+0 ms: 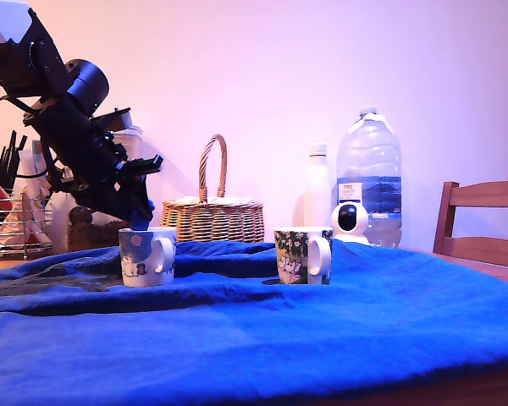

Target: Pick up the coffee capsules on the table and drop them inside the coffee cup

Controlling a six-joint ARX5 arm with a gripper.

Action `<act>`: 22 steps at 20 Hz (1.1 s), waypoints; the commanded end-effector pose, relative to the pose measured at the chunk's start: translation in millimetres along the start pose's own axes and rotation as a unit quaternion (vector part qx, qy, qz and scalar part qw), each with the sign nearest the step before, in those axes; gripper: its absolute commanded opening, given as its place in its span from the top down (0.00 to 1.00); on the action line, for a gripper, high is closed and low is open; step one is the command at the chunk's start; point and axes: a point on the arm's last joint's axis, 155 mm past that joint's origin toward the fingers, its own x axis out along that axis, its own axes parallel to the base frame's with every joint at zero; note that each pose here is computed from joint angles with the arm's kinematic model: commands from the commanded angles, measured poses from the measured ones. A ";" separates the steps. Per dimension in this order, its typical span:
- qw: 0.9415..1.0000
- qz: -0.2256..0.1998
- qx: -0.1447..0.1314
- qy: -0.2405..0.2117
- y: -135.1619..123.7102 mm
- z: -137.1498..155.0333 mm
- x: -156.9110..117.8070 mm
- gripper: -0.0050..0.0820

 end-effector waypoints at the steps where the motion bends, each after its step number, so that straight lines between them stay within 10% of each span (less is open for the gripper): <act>1: 1.000 -0.001 0.005 -0.001 0.2 0.6 2.6 0.78; 6: 1.000 -0.001 0.011 0.002 0.1 -1.0 2.6 0.75; 11: 1.000 0.004 0.003 0.005 2.2 -2.2 2.5 0.30; 18: 1.000 0.003 0.003 0.008 1.6 -3.8 2.3 0.32; 20: 1.000 0.000 0.006 0.008 0.5 -3.7 2.1 0.43; 22: 1.000 -0.007 0.009 0.007 -2.3 -2.9 1.2 0.76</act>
